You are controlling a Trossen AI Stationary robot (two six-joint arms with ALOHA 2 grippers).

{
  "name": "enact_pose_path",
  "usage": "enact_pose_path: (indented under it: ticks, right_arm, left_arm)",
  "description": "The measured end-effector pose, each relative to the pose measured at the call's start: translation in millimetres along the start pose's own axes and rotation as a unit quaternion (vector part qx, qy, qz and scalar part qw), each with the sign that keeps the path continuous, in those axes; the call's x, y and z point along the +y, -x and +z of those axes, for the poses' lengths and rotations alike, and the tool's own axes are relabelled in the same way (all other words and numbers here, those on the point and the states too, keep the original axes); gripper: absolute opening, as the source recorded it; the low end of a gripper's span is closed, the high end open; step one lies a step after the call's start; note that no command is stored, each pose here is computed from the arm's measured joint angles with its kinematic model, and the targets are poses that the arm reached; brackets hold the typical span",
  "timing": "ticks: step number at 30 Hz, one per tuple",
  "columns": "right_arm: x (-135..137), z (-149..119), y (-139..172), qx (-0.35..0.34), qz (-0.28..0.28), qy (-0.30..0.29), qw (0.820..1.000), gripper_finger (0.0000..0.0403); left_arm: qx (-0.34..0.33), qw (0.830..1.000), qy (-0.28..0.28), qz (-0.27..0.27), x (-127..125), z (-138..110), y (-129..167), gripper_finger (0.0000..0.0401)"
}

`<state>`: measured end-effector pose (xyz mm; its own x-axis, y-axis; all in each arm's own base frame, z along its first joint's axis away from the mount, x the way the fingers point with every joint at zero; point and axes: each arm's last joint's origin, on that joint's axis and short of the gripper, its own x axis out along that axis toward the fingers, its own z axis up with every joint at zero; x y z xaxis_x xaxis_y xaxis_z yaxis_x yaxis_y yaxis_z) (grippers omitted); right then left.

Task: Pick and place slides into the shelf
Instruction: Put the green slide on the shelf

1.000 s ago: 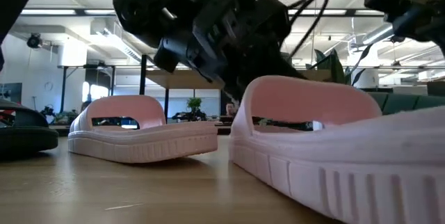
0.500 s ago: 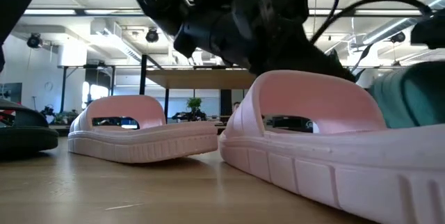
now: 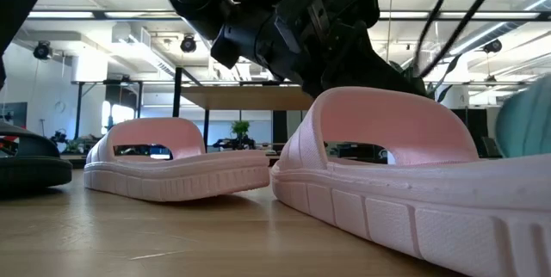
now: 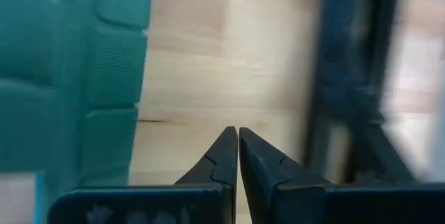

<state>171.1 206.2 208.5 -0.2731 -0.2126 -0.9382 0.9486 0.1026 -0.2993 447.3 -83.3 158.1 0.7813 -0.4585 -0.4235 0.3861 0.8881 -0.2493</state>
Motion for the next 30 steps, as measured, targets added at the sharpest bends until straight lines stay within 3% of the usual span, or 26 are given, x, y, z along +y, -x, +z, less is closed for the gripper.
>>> enact_pose_path:
  ticks: [4,9,15,18,22,26,30]
  right_arm:
    - [-10.6,1.1,33.5,-0.018,-0.006,0.006,1.0,0.0009]
    - [-7.0,2.3,59.6,0.004,0.092,0.026,0.995,0.0009]
    - [-3.8,-14.2,57.8,-0.006,0.107,0.086,0.991,0.002]
    - [1.7,-25.8,53.5,-0.007,0.131,0.134,0.982,0.0049]
    - [11.2,-33.9,52.1,-0.013,0.143,0.213,0.967,0.0106]
    - [14.6,-38.2,48.2,-0.028,0.122,0.289,0.949,0.0166]
    - [12.8,-37.0,41.0,-0.059,0.076,0.324,0.941,0.0213]
  left_arm:
    - [0.005,1.0,0.002,0.0,-0.3,0.3,0.8,0.0]
    - [0.014,1.0,0.008,-0.007,-2.8,3.6,5.5,0.0]
    - [0.095,0.995,-0.007,-0.019,-15.7,10.0,35.4,0.0]
    - [0.147,0.988,-0.038,-0.013,-23.3,7.8,59.0,0.0]
    - [0.175,0.981,-0.074,0.041,-31.7,2.5,93.5,0.0]
    - [0.172,0.976,-0.087,0.098,-39.9,-5.7,127.4,0.0]
    - [0.155,0.974,-0.074,0.147,-49.1,-16.6,159.9,0.0]
